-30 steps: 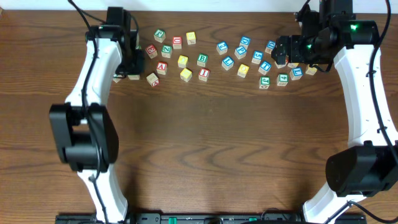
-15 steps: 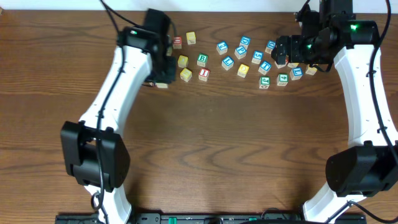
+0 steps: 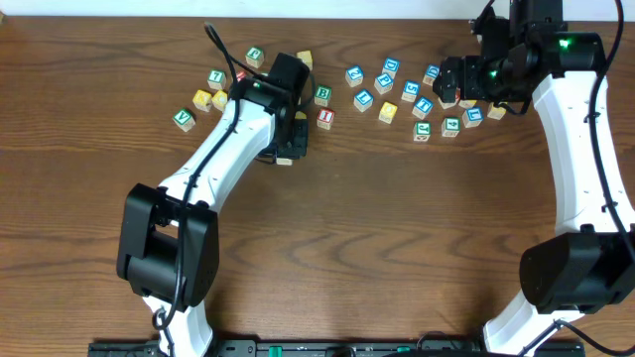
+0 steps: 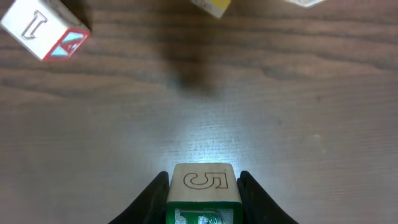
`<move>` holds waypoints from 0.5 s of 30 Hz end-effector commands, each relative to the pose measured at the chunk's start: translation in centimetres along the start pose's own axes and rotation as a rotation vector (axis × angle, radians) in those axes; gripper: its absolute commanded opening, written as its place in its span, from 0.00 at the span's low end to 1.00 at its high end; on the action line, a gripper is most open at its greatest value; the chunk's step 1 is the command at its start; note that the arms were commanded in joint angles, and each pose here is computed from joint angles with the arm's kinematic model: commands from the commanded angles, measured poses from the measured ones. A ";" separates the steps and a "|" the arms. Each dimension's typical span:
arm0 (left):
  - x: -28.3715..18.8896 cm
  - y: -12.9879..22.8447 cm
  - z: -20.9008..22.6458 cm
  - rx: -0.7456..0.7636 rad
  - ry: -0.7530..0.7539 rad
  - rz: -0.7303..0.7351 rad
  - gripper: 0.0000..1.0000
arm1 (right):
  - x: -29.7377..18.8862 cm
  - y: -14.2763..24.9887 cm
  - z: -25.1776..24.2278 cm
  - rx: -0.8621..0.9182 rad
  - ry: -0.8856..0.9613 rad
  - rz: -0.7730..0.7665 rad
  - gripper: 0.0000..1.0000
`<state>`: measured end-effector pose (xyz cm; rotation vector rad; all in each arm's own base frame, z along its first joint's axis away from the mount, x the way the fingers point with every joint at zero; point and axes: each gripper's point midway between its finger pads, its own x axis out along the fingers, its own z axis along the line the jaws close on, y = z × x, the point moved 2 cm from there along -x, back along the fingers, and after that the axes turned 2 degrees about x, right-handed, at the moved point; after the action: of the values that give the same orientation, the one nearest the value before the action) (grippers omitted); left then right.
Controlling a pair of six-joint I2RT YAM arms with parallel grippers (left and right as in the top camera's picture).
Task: Spell out ROBOT
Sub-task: 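Lift the green R block and carry it toward the table center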
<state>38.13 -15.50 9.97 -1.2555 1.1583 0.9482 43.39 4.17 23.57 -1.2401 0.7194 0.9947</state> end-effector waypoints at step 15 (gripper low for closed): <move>4.3 -0.3 -0.6 0.058 0.020 -0.092 0.28 | -0.5 -0.5 0.3 -0.018 -0.002 -0.019 0.99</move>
<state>39.23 -16.32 6.63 -1.2951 1.1171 0.8388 43.39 4.17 23.57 -1.2404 0.7197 0.9944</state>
